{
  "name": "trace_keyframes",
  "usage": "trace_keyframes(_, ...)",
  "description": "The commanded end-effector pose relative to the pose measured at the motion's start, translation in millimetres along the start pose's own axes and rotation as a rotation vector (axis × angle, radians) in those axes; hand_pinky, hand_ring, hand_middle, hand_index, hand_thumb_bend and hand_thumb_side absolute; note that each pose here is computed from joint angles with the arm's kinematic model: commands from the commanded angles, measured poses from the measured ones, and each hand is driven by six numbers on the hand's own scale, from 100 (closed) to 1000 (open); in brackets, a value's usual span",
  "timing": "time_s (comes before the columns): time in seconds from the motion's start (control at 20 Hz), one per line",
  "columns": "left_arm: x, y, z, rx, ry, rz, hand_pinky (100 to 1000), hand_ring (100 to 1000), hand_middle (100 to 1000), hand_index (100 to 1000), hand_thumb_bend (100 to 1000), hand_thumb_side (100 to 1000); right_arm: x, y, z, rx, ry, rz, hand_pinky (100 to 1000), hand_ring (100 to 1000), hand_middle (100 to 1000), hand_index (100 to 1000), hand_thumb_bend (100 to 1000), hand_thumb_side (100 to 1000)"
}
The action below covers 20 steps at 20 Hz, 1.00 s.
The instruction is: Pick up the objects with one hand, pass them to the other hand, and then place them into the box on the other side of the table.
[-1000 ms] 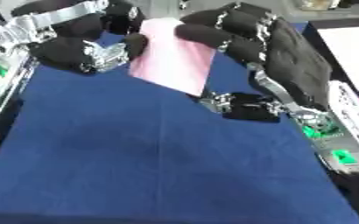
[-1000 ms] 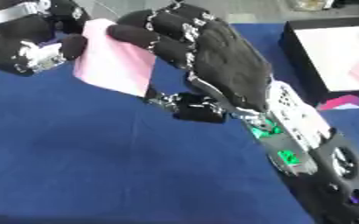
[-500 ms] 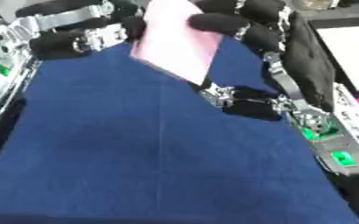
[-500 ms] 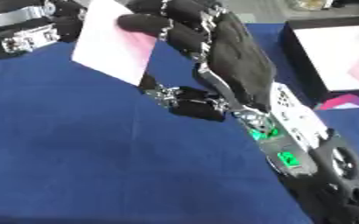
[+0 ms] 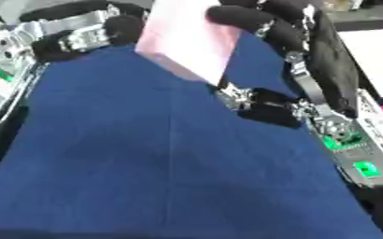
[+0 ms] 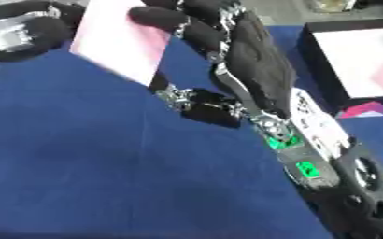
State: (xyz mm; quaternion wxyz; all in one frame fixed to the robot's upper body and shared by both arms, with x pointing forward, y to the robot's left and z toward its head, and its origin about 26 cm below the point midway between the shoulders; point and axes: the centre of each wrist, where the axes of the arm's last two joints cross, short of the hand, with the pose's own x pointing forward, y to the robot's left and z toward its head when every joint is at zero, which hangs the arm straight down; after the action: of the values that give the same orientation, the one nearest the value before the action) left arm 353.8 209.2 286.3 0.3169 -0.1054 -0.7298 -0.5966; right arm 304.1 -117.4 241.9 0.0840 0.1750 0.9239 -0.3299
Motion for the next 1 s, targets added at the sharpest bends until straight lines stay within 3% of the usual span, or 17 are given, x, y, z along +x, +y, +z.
trace_keyframes(0.05, 6, 11.0, 4, 0.044, -0.011, -0.018, 795, 711, 688, 833, 521, 1000, -2, -5.5, -4, -0.019, -0.003, 0.003, 637, 624, 586, 826, 107, 100)
trace_keyframes(0.35, 6, 16.3, 10, 0.106, -0.018, 0.004, 798, 713, 689, 834, 522, 1000, -4, -6.6, -3, -0.025, 0.021, -0.011, 638, 625, 585, 822, 100, 100)
trace_keyframes(0.55, 8, 26.3, 26, 0.221, -0.028, 0.007, 798, 708, 674, 832, 508, 1000, -8, -11.7, 0, -0.040, 0.055, -0.003, 641, 627, 584, 826, 100, 100)
trace_keyframes(1.0, 9, 37.6, 76, 0.549, -0.019, 0.020, 795, 697, 654, 822, 487, 1000, -31, -38.7, 23, -0.079, 0.239, 0.096, 652, 634, 583, 844, 100, 100)
